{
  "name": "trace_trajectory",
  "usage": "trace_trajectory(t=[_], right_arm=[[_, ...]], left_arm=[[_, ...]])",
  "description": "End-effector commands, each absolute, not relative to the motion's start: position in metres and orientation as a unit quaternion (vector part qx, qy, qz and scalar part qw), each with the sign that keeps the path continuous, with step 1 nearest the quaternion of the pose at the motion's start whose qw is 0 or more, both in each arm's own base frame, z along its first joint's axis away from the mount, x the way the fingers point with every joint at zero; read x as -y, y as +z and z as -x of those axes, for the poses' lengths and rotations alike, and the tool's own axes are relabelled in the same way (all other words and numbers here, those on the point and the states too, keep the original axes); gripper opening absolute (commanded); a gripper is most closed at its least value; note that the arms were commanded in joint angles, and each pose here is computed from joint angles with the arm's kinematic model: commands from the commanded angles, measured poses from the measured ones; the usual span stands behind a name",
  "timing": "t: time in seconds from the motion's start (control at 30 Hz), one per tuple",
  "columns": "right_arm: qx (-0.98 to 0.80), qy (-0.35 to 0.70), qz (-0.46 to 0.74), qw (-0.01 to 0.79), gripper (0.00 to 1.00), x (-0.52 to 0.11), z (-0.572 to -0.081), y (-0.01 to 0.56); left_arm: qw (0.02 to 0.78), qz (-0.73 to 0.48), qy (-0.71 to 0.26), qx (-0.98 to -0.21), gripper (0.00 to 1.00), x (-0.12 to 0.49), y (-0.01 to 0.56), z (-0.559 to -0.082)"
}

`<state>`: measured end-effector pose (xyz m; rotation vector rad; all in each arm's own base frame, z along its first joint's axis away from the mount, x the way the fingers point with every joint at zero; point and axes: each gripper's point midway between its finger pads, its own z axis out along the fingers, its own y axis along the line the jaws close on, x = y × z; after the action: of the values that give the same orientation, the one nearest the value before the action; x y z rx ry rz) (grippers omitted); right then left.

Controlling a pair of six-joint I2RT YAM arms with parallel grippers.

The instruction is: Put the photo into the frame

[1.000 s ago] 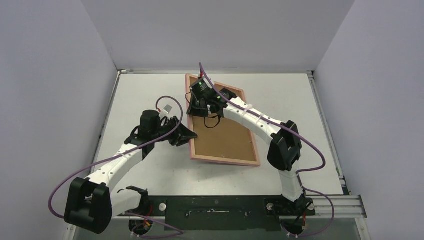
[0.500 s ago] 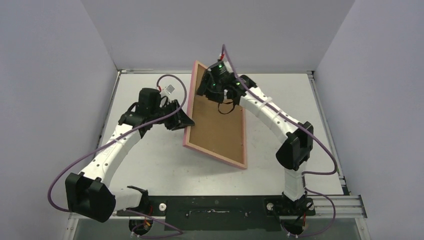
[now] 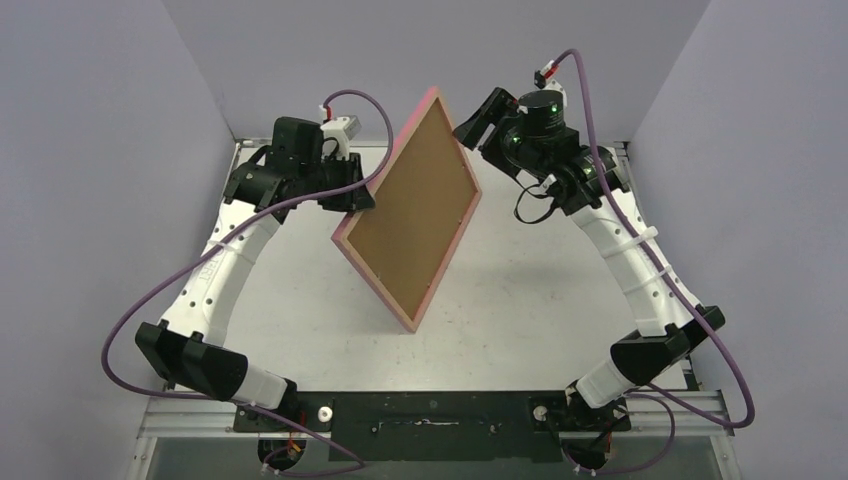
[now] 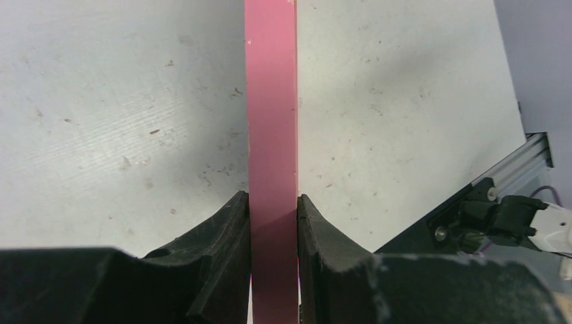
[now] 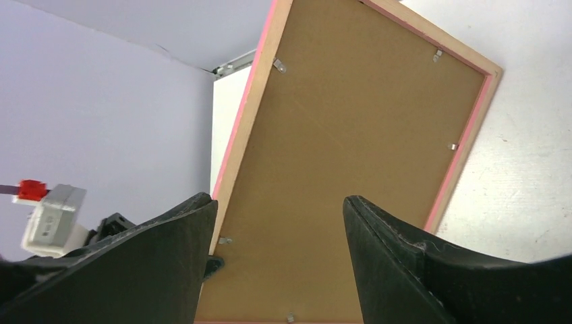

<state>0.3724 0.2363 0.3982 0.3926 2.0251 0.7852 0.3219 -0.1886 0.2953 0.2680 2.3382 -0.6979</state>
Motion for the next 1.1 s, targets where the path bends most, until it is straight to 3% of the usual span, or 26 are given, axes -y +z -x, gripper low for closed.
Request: trace_trajectory(t=[0.0, 0.27, 0.53, 0.8, 1.07], right_arm=[[-0.826, 0.313, -0.162, 0.44, 0.73, -0.236, -0.374, 0.386], [-0.822, 0.352, -0.157, 0.418, 0.81, -0.253, -0.372, 0.381], [-0.801, 0.414, -0.165, 0.4, 0.79, -0.274, -0.374, 0.384], [-0.839, 0.368, -0.192, 0.352, 0.78, -0.276, -0.371, 0.353], [-0.852, 0.32, -0.21, 0.358, 0.76, -0.263, -0.365, 0.335]], left_arm=[[0.412, -0.16, -0.198, -0.875, 0.0, 0.173, 0.327, -0.338], [0.48, -0.243, -0.165, -0.826, 0.0, 0.186, 0.355, -0.334], [0.517, -0.31, -0.118, -0.789, 0.0, 0.205, 0.357, -0.322], [0.53, -0.349, -0.072, -0.77, 0.0, 0.225, 0.348, -0.313], [0.525, -0.375, -0.064, -0.761, 0.0, 0.244, 0.336, -0.295]])
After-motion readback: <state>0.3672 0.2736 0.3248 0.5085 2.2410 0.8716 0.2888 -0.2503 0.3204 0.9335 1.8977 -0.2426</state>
